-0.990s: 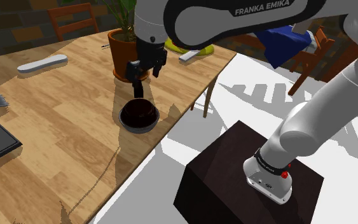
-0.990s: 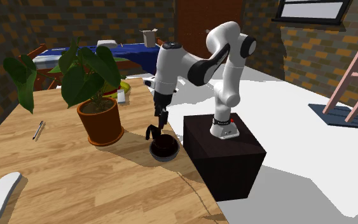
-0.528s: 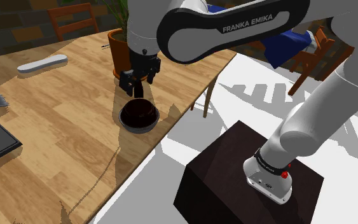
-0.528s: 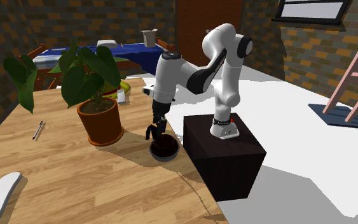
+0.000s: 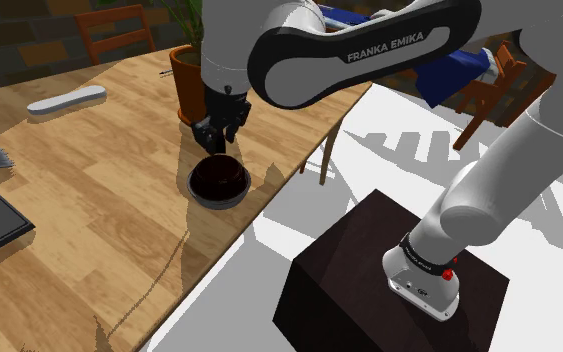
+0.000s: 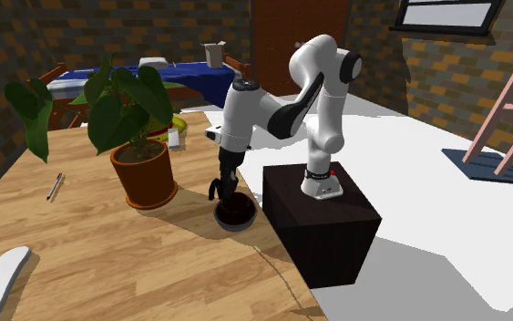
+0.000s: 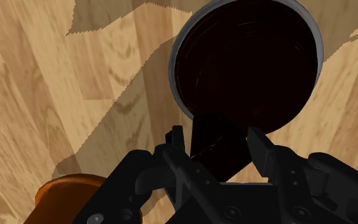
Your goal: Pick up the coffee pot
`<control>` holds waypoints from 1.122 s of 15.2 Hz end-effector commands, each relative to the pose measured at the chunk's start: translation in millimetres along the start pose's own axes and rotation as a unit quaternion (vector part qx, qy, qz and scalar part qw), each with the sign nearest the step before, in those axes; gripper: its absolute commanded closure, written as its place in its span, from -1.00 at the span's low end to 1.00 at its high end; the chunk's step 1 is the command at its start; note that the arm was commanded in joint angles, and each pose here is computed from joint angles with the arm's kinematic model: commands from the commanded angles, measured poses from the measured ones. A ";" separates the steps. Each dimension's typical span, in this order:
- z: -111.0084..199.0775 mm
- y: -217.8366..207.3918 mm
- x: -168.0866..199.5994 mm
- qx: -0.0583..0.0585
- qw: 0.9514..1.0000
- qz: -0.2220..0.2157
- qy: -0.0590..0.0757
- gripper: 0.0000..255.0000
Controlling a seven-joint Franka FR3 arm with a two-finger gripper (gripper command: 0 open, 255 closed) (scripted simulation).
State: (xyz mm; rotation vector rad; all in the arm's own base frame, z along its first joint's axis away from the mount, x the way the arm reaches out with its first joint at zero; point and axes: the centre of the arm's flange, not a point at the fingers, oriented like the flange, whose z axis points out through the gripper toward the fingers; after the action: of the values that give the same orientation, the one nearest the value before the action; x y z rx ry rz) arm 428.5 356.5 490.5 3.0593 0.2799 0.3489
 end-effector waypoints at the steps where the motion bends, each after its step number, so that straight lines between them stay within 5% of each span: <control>1: 1.4 0.0 -0.5 0.000 1.000 0.000 -0.001 1.00; 17: -60.9 3.7 14.7 0.000 1.000 0.000 -0.001 1.00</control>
State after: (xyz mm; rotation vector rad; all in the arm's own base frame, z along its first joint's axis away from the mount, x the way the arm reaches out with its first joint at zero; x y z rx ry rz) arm 429.0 357.1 545.9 3.0584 0.2802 0.3423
